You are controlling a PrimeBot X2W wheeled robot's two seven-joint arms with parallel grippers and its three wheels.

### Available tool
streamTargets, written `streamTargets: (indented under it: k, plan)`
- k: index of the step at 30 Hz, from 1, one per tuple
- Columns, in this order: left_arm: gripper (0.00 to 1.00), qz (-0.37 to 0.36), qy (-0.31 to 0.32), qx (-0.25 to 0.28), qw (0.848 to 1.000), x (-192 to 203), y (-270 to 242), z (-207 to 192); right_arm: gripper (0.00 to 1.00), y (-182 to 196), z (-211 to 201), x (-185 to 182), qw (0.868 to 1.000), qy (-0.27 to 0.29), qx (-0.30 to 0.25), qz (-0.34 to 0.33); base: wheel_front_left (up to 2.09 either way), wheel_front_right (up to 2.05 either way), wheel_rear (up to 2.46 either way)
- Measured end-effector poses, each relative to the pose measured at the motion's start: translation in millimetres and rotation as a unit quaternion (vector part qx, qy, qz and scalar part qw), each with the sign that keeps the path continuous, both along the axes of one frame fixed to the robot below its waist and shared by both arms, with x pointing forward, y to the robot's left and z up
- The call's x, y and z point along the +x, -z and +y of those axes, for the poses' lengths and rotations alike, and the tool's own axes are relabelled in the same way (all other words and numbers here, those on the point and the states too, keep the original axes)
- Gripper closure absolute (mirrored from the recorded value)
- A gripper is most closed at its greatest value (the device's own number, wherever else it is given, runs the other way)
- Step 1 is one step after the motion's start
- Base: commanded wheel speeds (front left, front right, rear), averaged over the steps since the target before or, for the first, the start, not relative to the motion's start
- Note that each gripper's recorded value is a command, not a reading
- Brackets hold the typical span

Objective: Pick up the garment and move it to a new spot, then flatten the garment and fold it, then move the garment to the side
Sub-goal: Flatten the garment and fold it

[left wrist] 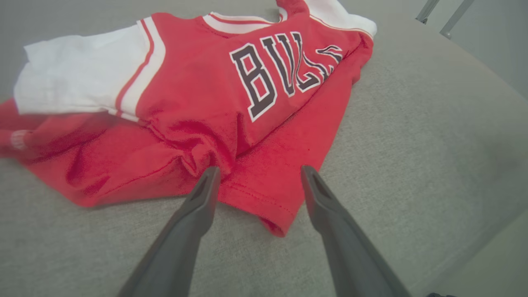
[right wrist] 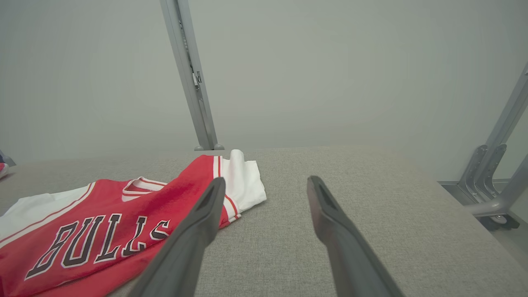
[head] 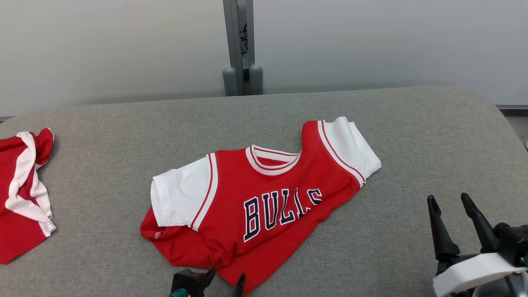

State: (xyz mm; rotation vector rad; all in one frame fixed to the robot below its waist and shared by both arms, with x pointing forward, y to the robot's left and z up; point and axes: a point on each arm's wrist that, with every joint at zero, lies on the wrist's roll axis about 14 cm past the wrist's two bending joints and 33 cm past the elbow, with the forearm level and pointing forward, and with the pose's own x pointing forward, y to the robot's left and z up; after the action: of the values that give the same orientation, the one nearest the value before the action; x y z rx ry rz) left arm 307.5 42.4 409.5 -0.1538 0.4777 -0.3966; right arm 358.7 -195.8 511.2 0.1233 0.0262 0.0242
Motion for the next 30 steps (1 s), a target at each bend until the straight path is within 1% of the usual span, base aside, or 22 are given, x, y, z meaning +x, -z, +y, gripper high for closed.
streamTargets:
  k: [6,10,11,12,18,21,30]
  plan:
    - [0.0,0.046,-0.012,-0.009,0.999,-6.1,24.8,1.8,0.0,2.4,-0.4,2.2,1.0,0.002,0.003,0.003,0.0,0.0,0.0]
    - [0.01,0.054,-0.016,-0.019,0.998,-3.2,30.6,-2.8,0.0,2.4,-1.1,3.8,1.0,0.004,0.005,0.002,0.0,0.0,0.0]
    - [0.45,0.05,-0.021,-0.025,0.998,0.6,29.7,-2.3,0.0,2.2,-1.4,4.5,1.0,0.004,0.005,0.002,0.0,0.0,0.0]
    - [1.0,0.044,-0.03,-0.032,0.998,5.3,27.7,-1.3,0.0,1.8,-1.5,5.2,1.0,0.004,0.005,0.001,0.0,0.0,0.0]
    - [1.0,0.037,-0.047,-0.041,0.997,14.7,31.0,5.4,0.0,4.4,-3.0,6.6,1.0,0.007,0.006,0.004,0.0,0.0,0.0]
    - [1.0,0.032,-0.071,-0.043,0.996,22.6,30.9,18.2,0.0,4.5,-3.5,9.1,1.0,0.008,0.007,0.004,0.0,0.0,0.0]
    - [1.0,0.032,-0.131,-0.019,0.991,28.9,36.2,67.9,0.0,4.2,3.9,15.5,1.0,-0.003,0.011,0.002,0.0,0.0,0.0]
